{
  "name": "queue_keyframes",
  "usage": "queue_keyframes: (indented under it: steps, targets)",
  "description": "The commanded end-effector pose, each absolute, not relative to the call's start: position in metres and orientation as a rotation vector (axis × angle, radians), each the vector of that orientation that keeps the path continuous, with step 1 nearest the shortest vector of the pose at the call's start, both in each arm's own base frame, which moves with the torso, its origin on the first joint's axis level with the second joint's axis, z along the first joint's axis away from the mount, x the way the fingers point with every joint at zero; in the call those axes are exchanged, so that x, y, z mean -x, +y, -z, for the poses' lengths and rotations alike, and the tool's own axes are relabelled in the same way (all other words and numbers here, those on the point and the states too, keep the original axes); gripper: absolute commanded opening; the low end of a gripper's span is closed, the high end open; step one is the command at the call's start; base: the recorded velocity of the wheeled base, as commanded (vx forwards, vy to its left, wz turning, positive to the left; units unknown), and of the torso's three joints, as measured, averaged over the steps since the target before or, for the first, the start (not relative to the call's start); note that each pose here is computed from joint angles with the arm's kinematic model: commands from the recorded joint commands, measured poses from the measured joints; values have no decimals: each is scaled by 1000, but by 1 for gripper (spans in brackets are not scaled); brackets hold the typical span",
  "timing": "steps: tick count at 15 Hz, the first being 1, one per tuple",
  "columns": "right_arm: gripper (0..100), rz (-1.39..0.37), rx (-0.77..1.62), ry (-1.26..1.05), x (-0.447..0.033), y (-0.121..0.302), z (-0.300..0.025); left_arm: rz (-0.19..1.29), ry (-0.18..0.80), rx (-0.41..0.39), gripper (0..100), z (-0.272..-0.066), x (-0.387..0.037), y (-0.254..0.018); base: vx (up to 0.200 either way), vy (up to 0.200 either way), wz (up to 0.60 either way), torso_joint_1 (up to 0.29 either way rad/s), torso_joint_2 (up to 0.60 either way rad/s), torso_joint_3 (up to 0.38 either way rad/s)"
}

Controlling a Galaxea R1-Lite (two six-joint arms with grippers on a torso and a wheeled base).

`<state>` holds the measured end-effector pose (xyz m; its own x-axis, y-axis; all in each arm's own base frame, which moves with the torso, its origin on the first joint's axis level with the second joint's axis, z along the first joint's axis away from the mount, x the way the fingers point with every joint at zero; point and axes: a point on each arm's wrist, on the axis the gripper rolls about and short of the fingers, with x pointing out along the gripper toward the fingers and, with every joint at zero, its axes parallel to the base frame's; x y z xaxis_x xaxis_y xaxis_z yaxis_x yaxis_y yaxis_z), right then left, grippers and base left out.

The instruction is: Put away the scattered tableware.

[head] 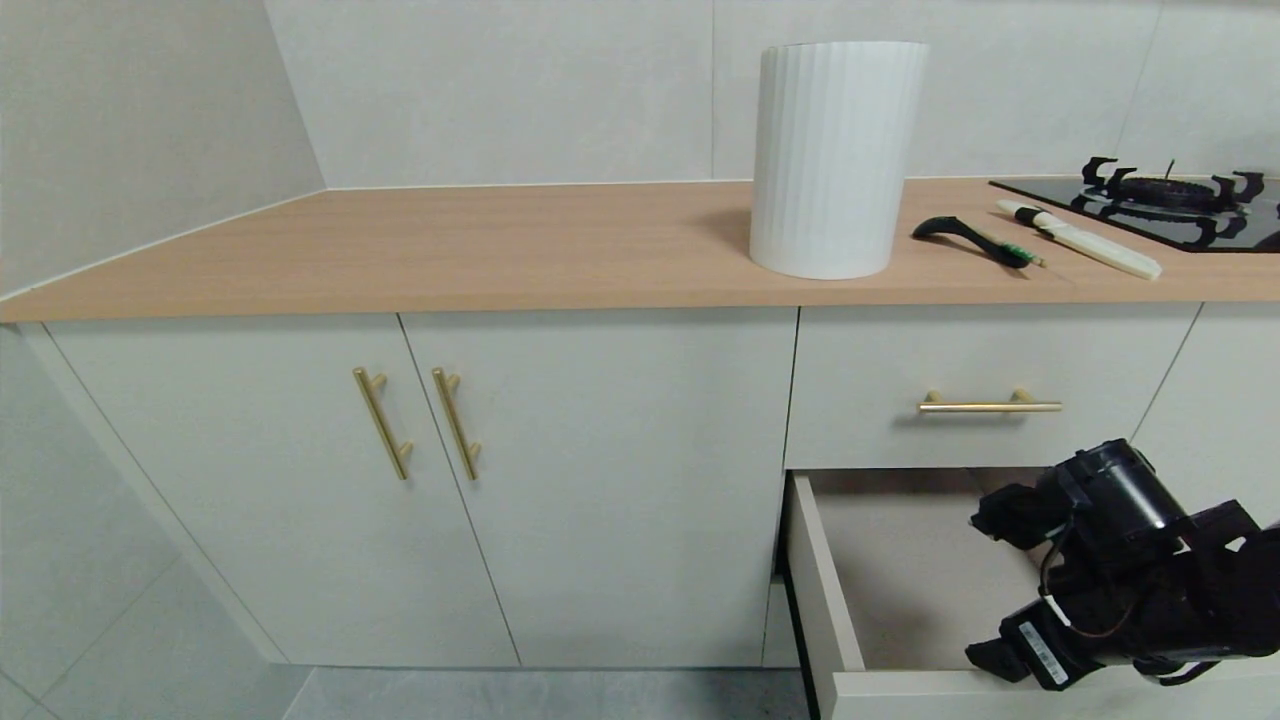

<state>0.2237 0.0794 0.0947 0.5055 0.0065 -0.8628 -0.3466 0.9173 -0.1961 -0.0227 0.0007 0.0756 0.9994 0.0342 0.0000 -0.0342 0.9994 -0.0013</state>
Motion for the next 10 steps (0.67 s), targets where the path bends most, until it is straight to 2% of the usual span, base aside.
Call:
queue_keyframes:
  steps: [1, 10]
  targets:
    - [100, -236, 397, 1028, -216, 80, -99, -35, 0, 2, 100, -76, 23, 1, 0, 0, 0, 0, 0, 0]
    - [100, -346, 565, 1192, -178, 83, -104, -35, 0, 2, 100, -76, 23, 1, 0, 0, 0, 0, 0, 0]
